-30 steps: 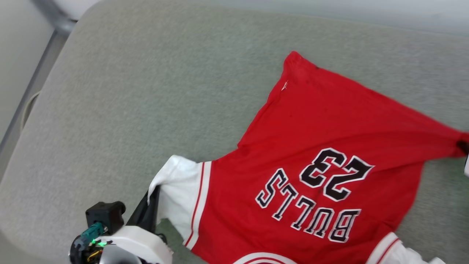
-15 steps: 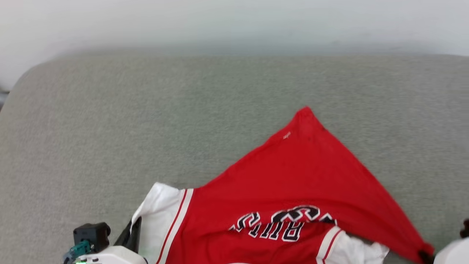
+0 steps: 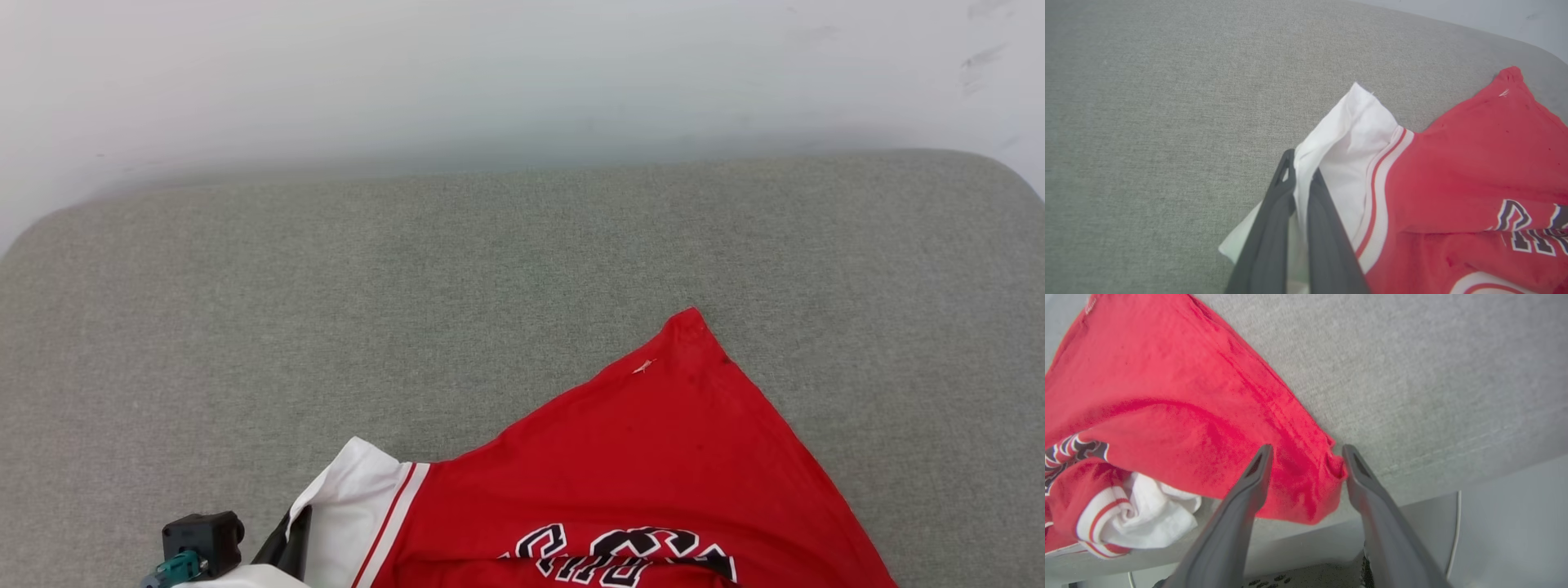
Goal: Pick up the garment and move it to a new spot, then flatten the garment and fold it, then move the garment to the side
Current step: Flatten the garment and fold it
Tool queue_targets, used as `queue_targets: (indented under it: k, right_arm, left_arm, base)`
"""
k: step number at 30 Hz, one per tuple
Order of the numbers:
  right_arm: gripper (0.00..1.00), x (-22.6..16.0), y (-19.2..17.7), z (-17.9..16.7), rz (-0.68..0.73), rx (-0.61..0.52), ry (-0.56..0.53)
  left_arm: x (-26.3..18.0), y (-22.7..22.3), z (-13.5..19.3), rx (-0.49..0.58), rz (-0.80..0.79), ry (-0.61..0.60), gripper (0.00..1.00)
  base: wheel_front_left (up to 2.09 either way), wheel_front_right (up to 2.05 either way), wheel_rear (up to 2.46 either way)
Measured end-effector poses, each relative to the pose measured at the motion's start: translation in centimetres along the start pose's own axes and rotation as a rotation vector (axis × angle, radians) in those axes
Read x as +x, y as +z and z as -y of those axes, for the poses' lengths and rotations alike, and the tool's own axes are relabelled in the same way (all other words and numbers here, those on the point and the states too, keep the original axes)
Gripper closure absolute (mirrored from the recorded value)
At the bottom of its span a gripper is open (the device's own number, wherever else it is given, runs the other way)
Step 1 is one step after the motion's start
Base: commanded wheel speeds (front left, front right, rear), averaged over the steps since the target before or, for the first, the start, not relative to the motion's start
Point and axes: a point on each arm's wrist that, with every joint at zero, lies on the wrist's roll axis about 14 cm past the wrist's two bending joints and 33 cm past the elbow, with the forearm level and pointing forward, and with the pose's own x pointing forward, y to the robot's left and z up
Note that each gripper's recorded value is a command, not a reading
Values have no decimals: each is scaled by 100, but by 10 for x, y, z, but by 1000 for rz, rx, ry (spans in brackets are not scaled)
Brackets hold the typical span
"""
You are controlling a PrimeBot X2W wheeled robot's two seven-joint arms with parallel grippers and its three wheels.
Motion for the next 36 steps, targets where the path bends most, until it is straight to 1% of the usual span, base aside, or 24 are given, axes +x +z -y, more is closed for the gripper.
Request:
queue_targets:
  k: [3,6,8,12,15,18,22,27,30,33,36]
  right_arm:
    - [0,4,28,-8,136,-23,12]
    - [0,8,69,-21,298,-71,27]
    - [0,13,92,-32,383,-81,47]
    - [0,33,110,-54,407,-126,101]
    - [0,54,120,-74,371,-187,153]
    - [0,80,116,-94,240,-266,199]
    - [0,109,114,-119,46,-325,256]
    - [0,131,118,-149,-114,-425,303]
    - [0,143,122,-172,-154,-493,337]
    - [0,156,123,-185,-182,-555,347]
    - [0,169,117,-193,-217,-592,356]
  left_arm:
    - [1,1,3,-1,-1,-8,100]
    - [4,5,3,5,8,-6,100]
    - [5,9,3,9,19,-7,100]
    - [6,20,9,13,49,-20,100]
    - [10,26,10,5,71,-17,100]
    - [13,29,9,-2,81,-12,100]
    - [18,26,8,-15,77,-7,100]
    - [23,23,-1,-23,72,14,100]
    - [29,23,-3,-21,72,15,100]
    - [34,21,-4,-16,65,17,100]
    - [38,19,-6,-18,62,22,100]
  base:
    - [0,0,0]
    - [0,0,0]
    - [0,0,0]
    - [0,0,0]
    - [0,0,0]
    - [0,0,0]
    - [0,0,0]
    - [0,0,0]
    - [0,0,0]
    - [0,0,0]
    - [0,0,0]
